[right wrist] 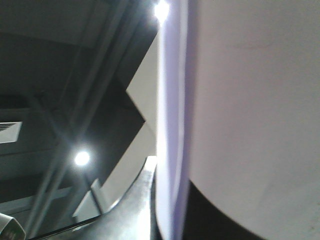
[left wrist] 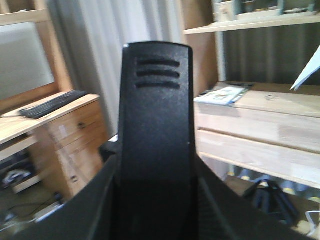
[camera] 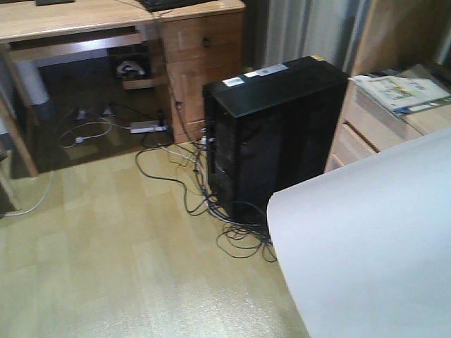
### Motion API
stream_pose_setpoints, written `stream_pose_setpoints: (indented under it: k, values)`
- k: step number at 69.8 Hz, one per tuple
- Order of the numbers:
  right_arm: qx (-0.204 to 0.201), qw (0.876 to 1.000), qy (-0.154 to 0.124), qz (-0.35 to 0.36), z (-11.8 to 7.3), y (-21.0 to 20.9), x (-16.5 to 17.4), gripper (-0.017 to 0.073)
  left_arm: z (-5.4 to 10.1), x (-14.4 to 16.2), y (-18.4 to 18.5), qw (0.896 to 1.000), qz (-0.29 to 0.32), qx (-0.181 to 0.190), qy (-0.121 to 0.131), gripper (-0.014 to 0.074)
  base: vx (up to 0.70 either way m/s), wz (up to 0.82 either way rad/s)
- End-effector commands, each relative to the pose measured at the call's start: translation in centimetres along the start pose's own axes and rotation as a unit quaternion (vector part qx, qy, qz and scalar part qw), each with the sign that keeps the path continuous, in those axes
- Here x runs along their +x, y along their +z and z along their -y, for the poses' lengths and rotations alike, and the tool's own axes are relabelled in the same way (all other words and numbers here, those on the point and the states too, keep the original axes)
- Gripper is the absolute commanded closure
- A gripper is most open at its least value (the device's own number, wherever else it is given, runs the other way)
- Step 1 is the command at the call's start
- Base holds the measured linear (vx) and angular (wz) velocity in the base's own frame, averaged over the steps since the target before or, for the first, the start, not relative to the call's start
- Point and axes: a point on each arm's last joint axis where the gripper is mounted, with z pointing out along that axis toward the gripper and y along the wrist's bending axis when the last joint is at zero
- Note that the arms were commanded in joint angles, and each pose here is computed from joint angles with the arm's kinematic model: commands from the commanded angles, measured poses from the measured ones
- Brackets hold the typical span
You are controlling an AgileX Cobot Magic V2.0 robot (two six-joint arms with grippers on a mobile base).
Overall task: Grab stapler and paper to desk for stapling
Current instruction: 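Drive the base toward the wooden desk holding the paper in the right gripper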
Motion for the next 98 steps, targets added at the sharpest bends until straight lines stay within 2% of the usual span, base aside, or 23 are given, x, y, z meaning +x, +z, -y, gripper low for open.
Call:
stream_pose_setpoints:
  k: [1,62,98]
  values:
    - [-0.025,1.000,-0.003,0.012,-0.73,0.51,-0.53,0.0565,-0.31,-1.73,-0.04,0.998,0.062,-0.009,-0.003,0.0600,0.00,0.41]
    - [-0.025,1.000,-0.003,0.012,-0.73,0.51,-0.53,0.0565,-0.31,-1.73,-0.04,0.998,0.062,-0.009,-0.003,0.0600,0.09,0.32]
    - [-0.025,1.000,-0.003,0.012,-0.73,0.51,-0.53,0.0565,-0.31,-1.73,-0.04,0.998,0.062,-0.009,-0.003,0.0600,0.22,0.16]
